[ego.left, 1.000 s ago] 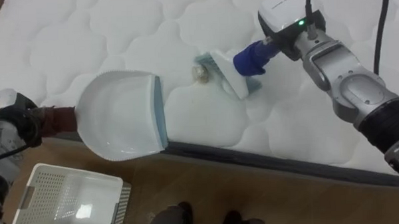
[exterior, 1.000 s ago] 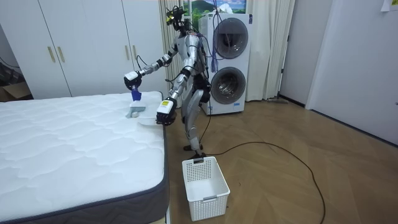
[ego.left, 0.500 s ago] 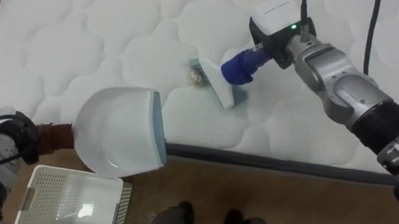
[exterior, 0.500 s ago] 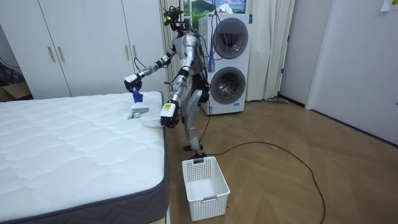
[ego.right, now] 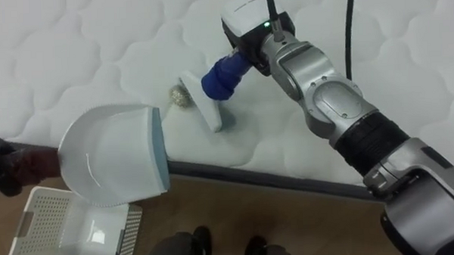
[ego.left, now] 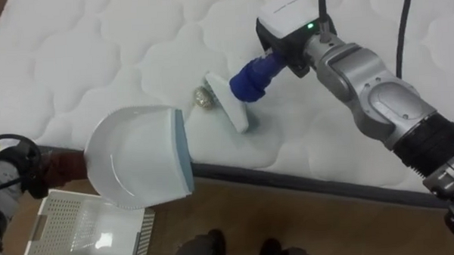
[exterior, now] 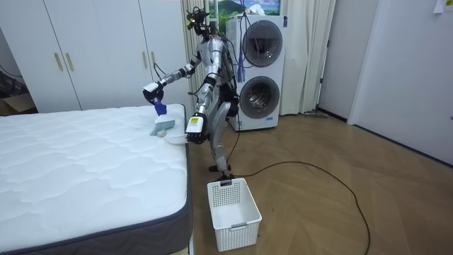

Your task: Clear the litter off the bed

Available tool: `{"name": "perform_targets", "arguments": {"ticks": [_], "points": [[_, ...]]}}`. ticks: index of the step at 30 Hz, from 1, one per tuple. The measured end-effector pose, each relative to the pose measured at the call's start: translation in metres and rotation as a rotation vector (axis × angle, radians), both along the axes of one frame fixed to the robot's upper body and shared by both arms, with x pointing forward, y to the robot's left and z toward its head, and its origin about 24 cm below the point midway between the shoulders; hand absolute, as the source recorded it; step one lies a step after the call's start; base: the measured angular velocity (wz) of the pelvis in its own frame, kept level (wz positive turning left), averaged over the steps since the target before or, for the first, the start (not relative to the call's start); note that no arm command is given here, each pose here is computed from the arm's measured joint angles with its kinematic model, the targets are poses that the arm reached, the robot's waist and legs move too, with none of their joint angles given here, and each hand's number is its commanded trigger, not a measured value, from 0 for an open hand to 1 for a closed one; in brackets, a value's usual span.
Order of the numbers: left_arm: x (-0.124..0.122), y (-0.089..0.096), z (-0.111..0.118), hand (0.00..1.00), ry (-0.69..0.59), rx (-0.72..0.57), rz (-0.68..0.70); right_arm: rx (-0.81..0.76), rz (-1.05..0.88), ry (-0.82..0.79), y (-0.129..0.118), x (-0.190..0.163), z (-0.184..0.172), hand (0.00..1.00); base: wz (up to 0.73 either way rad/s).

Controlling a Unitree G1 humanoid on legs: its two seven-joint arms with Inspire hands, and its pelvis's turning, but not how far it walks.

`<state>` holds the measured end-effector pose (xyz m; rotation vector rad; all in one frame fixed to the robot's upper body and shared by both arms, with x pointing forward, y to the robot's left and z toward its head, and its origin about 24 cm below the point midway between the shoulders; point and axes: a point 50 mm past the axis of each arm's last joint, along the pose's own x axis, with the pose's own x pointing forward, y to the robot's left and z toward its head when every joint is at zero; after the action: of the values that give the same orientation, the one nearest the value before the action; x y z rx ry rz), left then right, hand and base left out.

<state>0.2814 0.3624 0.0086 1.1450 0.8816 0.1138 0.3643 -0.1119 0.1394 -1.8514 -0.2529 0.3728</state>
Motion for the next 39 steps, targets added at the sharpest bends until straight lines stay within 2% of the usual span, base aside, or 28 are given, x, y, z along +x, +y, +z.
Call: {"name": "perform_targets", "arguments": {"ticks": [7, 16, 20, 31, 36, 39], "points": [[-0.002, 0.001, -0.002, 1.00, 0.007, -0.003, -0.004, -0.004, 0.076, 0.029, 0.013, -0.007, 0.000, 1.00, -0.04], [-0.004, 0.002, -0.003, 1.00, 0.017, -0.001, -0.010, 0.181, 0.210, 0.183, 0.044, -0.017, -0.004, 1.00, 0.01], [-0.005, 0.002, -0.004, 1.00, 0.020, 0.002, -0.013, 0.239, 0.296, 0.188, 0.059, -0.026, 0.003, 1.00, 0.06], [-0.010, 0.006, -0.006, 1.00, 0.043, 0.010, 0.011, 0.308, 0.408, 0.187, 0.072, -0.040, 0.015, 1.00, 0.03], [-0.013, 0.007, -0.009, 1.00, 0.053, 0.007, 0.020, 0.315, 0.407, 0.199, 0.071, -0.042, 0.012, 1.00, -0.01], [-0.015, 0.007, -0.011, 1.00, 0.044, -0.005, 0.033, 0.376, 0.392, 0.256, 0.065, -0.039, 0.007, 1.00, 0.00]]}}
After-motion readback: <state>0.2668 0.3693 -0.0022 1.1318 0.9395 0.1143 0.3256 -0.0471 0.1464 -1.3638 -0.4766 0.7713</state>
